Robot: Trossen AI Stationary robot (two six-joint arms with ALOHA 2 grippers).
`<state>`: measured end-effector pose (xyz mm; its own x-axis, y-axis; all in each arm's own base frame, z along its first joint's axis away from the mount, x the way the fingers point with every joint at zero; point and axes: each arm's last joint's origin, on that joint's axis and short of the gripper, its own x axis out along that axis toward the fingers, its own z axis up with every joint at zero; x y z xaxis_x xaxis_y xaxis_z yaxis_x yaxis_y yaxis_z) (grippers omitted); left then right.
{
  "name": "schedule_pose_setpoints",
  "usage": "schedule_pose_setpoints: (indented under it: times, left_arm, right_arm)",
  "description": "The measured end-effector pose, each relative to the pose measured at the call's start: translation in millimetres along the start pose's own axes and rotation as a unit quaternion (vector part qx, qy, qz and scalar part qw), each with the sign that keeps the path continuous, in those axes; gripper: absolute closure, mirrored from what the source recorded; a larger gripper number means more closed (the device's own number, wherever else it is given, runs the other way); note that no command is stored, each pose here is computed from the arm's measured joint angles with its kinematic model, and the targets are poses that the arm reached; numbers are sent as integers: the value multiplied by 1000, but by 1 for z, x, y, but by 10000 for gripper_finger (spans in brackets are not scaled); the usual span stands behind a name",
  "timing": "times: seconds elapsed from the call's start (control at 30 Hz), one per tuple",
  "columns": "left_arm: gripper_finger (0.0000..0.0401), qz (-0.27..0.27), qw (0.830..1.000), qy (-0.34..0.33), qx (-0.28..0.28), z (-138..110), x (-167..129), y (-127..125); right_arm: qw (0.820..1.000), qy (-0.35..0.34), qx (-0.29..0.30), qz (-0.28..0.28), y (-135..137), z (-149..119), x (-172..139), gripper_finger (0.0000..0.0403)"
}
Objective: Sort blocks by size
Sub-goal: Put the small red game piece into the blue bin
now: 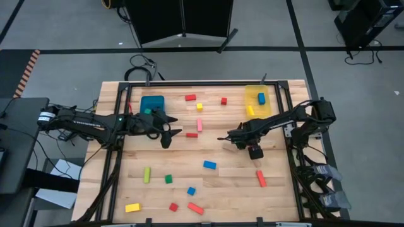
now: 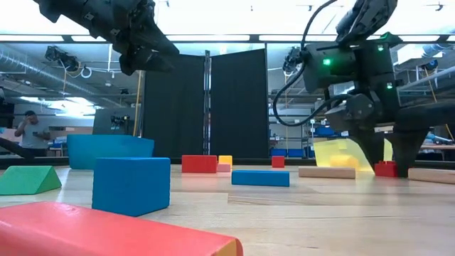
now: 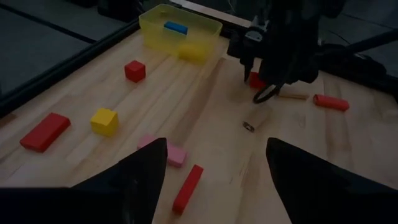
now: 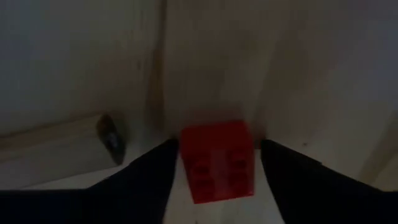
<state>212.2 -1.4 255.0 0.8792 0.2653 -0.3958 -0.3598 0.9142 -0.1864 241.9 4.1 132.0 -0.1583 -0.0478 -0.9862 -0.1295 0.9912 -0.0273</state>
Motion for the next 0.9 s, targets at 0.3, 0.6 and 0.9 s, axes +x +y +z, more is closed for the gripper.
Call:
schedule_pose_setpoints:
  times: [0.3,0.6,0.9]
  left_arm:
    - [119,0,1000,-9,-8,2,-1,0]
    - [119,-32,992,-114,-33,25,-24,0]
    - [119,-70,965,-249,-47,51,-71,6]
  right_arm:
    - [998,-64,8,-24,-3,7,-22,250]
    - [935,-344,2,-82,-17,59,-89,250]
    - [773,-617,58,-136,-57,138,-115,250]
